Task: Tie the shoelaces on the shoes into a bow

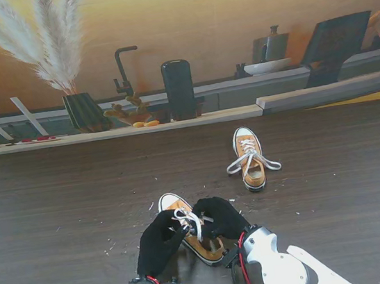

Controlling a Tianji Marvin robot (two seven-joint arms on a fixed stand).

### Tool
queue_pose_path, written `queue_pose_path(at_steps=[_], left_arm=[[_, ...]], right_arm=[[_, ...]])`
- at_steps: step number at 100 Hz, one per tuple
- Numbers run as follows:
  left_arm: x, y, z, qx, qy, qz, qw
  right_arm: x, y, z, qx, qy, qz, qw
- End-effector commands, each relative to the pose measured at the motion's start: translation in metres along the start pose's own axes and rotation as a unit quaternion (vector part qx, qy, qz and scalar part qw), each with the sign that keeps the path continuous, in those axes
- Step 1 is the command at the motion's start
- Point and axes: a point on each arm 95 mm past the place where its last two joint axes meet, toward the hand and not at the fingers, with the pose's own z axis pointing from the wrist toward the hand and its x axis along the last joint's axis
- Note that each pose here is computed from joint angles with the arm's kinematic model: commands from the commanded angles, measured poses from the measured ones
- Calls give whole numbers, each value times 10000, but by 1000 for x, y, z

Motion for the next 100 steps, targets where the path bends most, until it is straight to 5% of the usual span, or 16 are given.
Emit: queue_pose_path(at_steps=[1,100], left_arm=[[3,3,0,-47,43,-32,10000],[7,12,5,-49,79,-155,9998]], right_arm=[[0,-3,-1,98,13,9,10000],[4,-5,-2,316,134,-101,9994]])
